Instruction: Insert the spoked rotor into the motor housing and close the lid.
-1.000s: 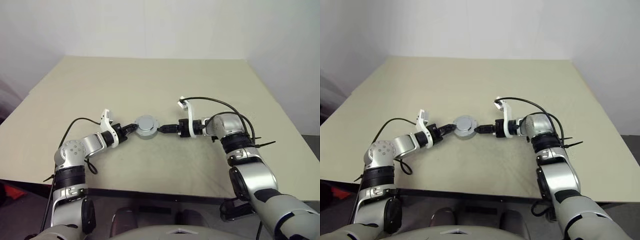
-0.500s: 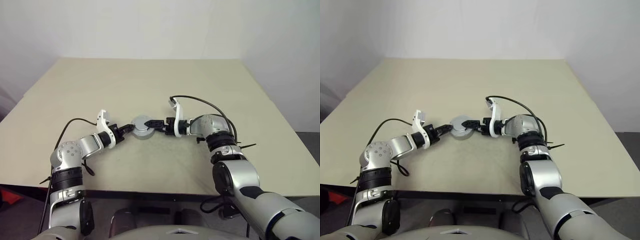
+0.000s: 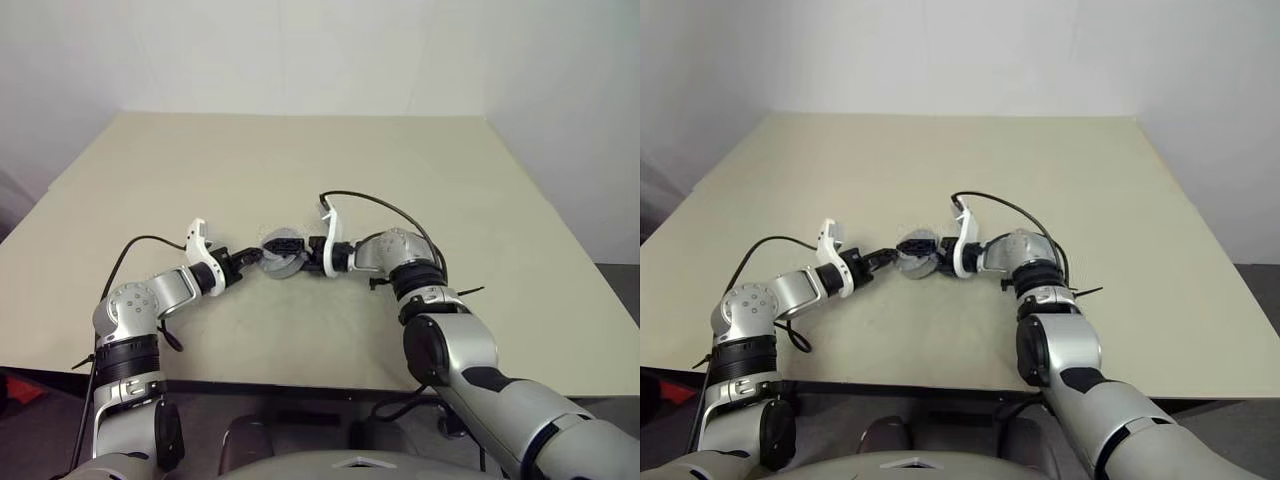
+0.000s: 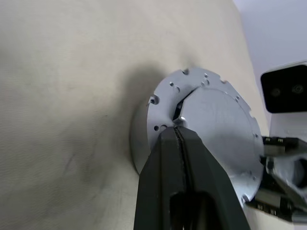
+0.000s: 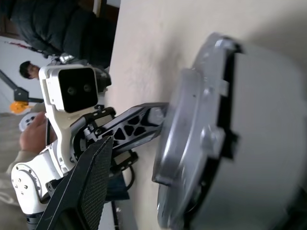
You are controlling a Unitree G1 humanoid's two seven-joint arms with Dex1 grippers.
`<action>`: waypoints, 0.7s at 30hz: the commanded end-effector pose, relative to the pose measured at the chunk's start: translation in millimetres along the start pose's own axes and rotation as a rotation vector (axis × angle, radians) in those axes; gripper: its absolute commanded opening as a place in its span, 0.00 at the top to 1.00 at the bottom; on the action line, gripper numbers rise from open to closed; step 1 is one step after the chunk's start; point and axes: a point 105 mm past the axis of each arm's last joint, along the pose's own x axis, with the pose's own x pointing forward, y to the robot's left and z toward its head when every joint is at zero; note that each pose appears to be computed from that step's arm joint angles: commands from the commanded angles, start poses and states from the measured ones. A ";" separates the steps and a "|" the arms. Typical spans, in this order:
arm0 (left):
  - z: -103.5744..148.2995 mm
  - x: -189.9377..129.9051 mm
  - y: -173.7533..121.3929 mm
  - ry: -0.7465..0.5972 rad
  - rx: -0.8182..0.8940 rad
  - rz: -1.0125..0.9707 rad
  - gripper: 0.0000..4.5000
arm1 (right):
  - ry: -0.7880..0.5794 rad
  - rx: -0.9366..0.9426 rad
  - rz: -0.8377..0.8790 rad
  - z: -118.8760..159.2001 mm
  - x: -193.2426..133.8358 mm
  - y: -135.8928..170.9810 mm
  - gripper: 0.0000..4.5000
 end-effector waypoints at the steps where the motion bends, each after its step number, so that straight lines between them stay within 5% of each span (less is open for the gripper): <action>1: -11.2 2.4 4.9 0.046 -0.002 0.031 1.00 | -0.058 -0.040 0.059 15.7 9.7 25.3 0.04; 9: -11.1 3.3 4.8 0.045 0.003 0.032 1.00 | -0.155 -0.019 -0.038 26.9 9.6 8.9 0.54; 21: 8.2 -2.4 -1.1 -0.079 0.058 -0.007 1.00 | -0.272 0.033 -0.013 48.0 3.2 13.8 0.54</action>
